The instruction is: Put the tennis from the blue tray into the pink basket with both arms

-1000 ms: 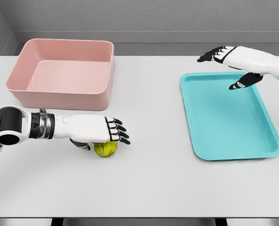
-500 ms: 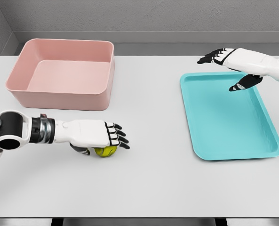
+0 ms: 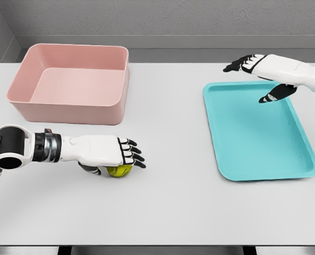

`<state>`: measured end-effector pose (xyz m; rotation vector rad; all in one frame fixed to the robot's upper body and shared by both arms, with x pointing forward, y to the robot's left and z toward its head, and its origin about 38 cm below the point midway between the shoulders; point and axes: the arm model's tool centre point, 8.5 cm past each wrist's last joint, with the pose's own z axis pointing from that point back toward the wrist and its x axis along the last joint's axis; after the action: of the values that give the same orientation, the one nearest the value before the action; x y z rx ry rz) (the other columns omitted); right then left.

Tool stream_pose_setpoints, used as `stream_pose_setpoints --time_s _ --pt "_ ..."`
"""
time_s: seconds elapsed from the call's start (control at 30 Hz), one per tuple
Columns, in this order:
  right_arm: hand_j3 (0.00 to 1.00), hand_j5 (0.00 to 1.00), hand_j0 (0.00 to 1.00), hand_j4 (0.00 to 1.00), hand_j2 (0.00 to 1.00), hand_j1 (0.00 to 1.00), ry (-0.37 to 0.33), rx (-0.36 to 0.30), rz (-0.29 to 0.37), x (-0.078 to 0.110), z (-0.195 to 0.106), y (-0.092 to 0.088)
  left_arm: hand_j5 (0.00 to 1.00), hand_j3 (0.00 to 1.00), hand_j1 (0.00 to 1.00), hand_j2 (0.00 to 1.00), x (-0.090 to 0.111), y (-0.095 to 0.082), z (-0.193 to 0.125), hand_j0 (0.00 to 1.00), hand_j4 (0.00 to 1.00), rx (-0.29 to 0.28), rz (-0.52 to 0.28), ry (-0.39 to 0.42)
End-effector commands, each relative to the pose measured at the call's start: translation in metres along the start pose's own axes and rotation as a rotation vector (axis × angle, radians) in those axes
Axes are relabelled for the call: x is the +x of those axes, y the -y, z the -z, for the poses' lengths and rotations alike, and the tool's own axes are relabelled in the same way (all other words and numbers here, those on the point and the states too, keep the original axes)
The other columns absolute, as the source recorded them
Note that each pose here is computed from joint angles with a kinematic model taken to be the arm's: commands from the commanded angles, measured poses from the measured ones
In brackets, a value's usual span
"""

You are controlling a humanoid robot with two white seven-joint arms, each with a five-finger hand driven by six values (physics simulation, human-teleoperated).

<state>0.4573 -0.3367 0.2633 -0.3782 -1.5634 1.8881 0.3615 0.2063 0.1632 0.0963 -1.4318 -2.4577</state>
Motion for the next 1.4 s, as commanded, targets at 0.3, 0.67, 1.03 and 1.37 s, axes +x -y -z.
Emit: stream_pose_setpoints --time_s 0.3,0.67,1.03,1.37 --pt "1.00 1.00 1.00 1.00 1.00 1.00 -0.001 -0.004 0.006 0.000 -0.001 0.000 1.00 1.00 1.00 1.00 0.001 0.004 0.000 1.00 1.00 -0.001 -0.014 0.000" --pt "1.00 1.00 1.00 1.00 1.00 1.00 -0.003 -0.004 0.006 -0.001 -0.001 0.000 0.67 0.67 0.67 0.67 0.002 0.005 0.000 0.67 0.67 0.003 -0.024 0.006" --pt "1.00 1.00 1.00 1.00 1.00 1.00 -0.001 -0.003 0.007 0.000 -0.001 -0.001 0.63 0.63 0.63 0.63 0.002 0.005 0.000 0.63 0.63 0.007 -0.030 0.008" --pt "1.00 1.00 1.00 1.00 1.00 1.00 -0.004 -0.003 0.010 -0.001 -0.002 -0.002 0.60 0.60 0.60 0.60 0.002 -0.007 -0.014 0.60 0.60 0.018 -0.008 0.001"
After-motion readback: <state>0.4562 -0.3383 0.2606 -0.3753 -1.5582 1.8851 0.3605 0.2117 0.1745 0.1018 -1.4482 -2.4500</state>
